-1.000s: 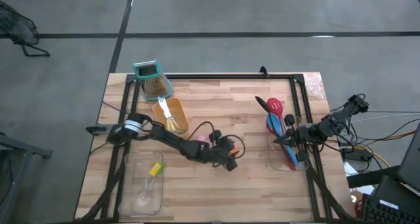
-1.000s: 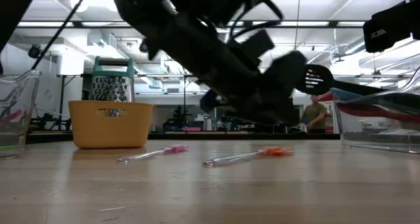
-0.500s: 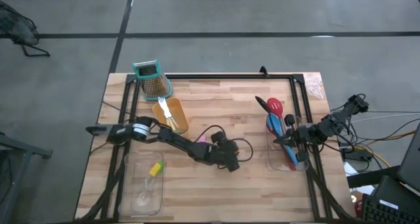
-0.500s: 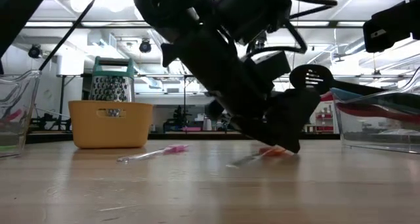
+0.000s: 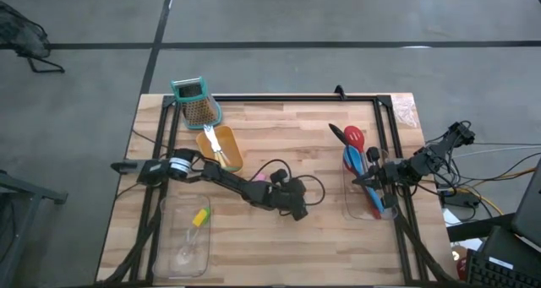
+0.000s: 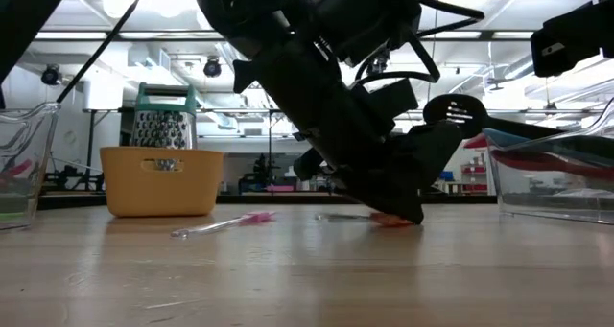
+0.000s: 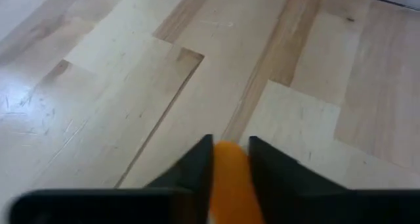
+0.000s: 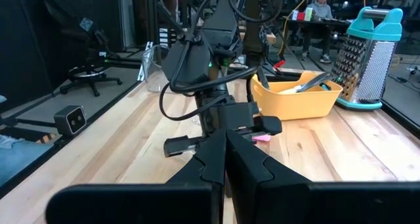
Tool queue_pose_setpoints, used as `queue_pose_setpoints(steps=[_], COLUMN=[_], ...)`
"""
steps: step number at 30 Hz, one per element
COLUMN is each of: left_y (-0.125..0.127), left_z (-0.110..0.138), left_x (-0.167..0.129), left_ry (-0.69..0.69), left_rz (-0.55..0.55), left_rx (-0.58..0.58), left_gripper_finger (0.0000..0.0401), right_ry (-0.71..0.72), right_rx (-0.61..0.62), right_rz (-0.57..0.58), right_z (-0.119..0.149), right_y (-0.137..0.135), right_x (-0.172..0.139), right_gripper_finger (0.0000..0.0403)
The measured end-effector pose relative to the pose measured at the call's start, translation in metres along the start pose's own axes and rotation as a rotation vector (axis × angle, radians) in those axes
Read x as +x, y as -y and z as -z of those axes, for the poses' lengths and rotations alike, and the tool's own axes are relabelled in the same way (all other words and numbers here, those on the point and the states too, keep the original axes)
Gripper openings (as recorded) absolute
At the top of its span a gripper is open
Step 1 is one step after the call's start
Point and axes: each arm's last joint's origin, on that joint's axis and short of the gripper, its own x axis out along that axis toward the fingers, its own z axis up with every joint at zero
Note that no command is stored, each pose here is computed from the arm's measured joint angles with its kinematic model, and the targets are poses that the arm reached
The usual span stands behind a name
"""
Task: Pick & Place Kitchen Items
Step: Put the orange spatula into the left transparent bin
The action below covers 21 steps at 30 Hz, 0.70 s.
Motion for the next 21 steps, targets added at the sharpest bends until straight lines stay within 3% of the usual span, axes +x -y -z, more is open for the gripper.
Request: queue_pose_setpoints(steps=[5, 11, 17, 21], left_y=[0.001, 0.005, 0.016, 0.019], left_z=[0.001, 0.001, -0.001, -0.008], left_x=[0.000, -0.005, -0.031, -0.051], left_ry=[-0.015, -0.033, -0.052, -0.041], left_rz=[0.023, 0.071, 0.128, 0.106], left_rx=[0.030, 0.078, 0.190, 0.199], left_gripper_finger=[0.0011, 0.0004, 0.0002, 0.0002], right_ry=[0.000, 0.001, 0.001, 0.001], right_rx=[0.000, 0.001, 0.001, 0.001], right_rz=[0.000, 0.000, 0.000, 0.000], right_z=[0.000, 0.000, 0.000, 0.000], right_y=[0.000, 0.000, 0.000, 0.000], right_x=[0.000, 0.000, 0.000, 0.000], right_gripper_finger=[0.0008, 0.0008, 0.0008, 0.0008])
